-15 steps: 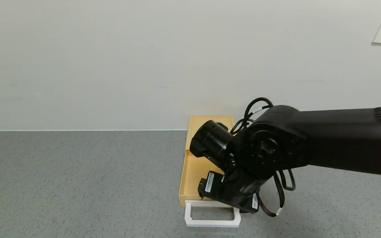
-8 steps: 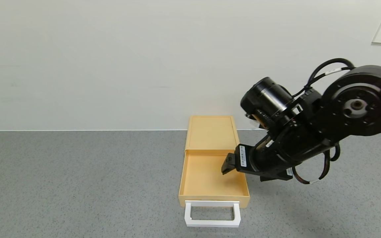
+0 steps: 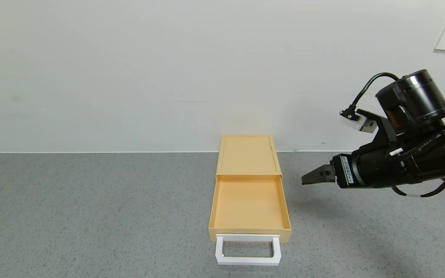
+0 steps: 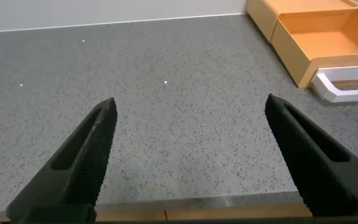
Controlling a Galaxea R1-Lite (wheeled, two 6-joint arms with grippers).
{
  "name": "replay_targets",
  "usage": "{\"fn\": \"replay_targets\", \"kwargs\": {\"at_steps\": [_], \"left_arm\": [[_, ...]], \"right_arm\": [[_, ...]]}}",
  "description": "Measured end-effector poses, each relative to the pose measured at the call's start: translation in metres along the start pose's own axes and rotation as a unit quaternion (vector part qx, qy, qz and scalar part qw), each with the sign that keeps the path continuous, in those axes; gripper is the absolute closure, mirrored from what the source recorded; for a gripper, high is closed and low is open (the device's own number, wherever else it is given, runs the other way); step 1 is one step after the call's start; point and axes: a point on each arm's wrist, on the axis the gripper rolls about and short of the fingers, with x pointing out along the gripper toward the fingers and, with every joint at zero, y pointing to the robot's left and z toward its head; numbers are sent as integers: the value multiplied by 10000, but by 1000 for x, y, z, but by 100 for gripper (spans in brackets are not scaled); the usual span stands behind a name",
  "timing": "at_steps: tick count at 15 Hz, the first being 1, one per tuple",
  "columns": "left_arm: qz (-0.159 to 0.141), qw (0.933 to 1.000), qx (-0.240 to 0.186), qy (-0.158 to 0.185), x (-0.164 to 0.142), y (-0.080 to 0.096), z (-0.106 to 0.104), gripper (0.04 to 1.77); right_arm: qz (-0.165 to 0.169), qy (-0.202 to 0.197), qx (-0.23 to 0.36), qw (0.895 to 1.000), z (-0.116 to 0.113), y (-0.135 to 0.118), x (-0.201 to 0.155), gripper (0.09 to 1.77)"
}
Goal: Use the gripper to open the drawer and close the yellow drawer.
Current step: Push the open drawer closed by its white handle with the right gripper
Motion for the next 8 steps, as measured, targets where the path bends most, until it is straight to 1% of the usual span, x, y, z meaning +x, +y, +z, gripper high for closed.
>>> {"fn": "replay_targets", "kwargs": {"at_steps": [2,6,8], "left_arm": [[0,10000,0,0,0,0,0,9],[-2,10000,2,0,0,0,0,9],[-2,10000,0,0,0,0,0,9]], "right_arm": [[-53,-180,-51,9998,-1,-9,-7,15],[-148,-290,-145,9994,-5,-18,-18,15],[-192,-277,-305,9990,-8,-22,-20,15]]}}
